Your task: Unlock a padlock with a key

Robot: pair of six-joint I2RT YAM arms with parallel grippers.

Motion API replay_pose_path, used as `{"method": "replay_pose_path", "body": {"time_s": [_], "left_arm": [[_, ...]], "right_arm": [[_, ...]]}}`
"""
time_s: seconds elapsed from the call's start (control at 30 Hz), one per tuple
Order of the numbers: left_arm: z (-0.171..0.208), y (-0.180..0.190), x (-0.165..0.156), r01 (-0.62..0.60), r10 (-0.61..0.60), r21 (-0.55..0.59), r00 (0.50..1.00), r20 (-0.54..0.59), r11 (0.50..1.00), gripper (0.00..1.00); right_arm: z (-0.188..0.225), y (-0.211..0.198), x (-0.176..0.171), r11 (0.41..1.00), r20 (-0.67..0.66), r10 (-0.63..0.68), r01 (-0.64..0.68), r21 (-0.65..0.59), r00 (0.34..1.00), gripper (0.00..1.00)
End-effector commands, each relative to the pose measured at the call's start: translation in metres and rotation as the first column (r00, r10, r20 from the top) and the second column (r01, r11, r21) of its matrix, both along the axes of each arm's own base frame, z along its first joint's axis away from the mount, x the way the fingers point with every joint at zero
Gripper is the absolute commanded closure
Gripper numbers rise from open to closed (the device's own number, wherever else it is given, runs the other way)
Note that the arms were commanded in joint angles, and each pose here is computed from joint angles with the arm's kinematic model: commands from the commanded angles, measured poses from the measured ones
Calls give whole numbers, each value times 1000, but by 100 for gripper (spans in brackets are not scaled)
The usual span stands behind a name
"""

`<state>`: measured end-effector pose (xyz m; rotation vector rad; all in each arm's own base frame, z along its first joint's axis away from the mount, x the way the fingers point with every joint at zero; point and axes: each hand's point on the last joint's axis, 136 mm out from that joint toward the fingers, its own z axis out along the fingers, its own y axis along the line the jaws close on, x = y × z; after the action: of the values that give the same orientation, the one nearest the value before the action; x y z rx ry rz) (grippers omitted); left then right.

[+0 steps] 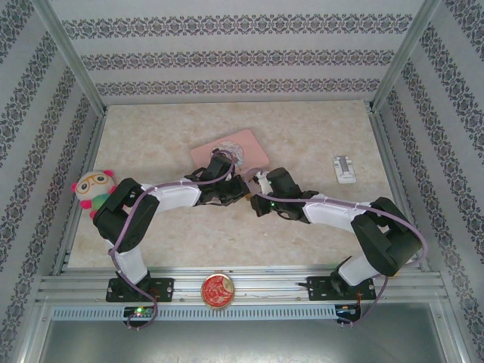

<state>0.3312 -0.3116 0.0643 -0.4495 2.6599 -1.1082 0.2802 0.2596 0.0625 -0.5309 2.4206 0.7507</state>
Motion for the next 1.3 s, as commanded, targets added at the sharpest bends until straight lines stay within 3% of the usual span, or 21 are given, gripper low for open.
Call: {"method": "replay_pose_path", "body": {"time_s": [0.0,0.3,0.7,1.17,1.27], "left_arm": [[-13,-3,-23,53,-55,-22,993,-100,998,100],[-13,-3,-23,54,-56,-27,993,-101,998,100],[-9,-2,-21,41,-45,-36,995,-89,998,100],[-7,-3,-19,43,-47,-53,996,-81,998,100],[-6,-5,-18,42,-48,-75,996,-72,996,94]], "right_arm": [[27,12,10,991,50,24,-30,129,998,100],[26,13,15,976,-33,1,7,216,999,100],[-11,0,19,950,-251,-130,193,246,959,100],[-9,-7,31,819,-463,-216,418,394,859,100],[-10,-7,32,800,-492,-216,442,406,843,100]]}}
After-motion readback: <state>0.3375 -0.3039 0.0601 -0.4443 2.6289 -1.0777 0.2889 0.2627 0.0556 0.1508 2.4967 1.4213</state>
